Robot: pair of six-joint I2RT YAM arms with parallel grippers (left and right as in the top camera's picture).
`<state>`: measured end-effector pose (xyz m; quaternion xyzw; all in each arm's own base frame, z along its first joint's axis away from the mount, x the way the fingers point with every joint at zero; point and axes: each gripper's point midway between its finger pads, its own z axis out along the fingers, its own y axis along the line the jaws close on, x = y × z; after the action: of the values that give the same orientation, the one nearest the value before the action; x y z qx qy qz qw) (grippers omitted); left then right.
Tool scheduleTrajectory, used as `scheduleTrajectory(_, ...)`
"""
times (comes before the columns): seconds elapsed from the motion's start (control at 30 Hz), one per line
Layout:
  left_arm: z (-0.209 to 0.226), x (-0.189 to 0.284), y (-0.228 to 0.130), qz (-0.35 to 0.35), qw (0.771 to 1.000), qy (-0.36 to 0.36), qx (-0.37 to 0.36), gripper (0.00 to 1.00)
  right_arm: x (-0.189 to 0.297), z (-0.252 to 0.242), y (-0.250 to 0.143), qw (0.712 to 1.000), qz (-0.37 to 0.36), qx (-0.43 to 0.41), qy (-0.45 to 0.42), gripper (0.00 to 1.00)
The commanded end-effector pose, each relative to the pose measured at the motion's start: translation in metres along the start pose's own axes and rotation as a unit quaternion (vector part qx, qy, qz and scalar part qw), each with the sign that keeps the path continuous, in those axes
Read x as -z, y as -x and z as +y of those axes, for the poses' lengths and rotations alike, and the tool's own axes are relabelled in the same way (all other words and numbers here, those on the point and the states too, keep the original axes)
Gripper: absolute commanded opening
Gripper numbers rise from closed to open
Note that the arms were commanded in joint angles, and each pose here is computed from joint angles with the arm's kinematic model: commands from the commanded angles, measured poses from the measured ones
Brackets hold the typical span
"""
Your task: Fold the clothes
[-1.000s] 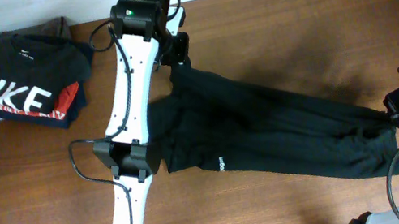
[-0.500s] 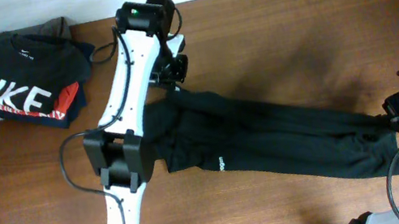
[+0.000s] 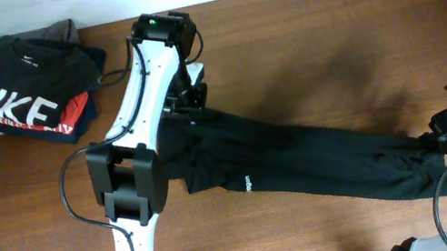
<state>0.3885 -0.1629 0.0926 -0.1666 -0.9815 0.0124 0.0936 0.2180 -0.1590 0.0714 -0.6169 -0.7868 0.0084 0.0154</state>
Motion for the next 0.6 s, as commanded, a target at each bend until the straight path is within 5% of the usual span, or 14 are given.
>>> scheduleTrajectory(0.0,0.013,0.004,-0.006,0.0,1.0,0.024,0.004,0.0,0.005,-0.012,0.007,0.999,-0.024,-0.008,-0.023,0.04)
scheduleTrajectory(0.57,0.046,0.0,-0.011,0.014,0.999,0.034,0.038,0.0,0.019,-0.024,0.003,0.998,-0.016,-0.006,-0.055,0.04)
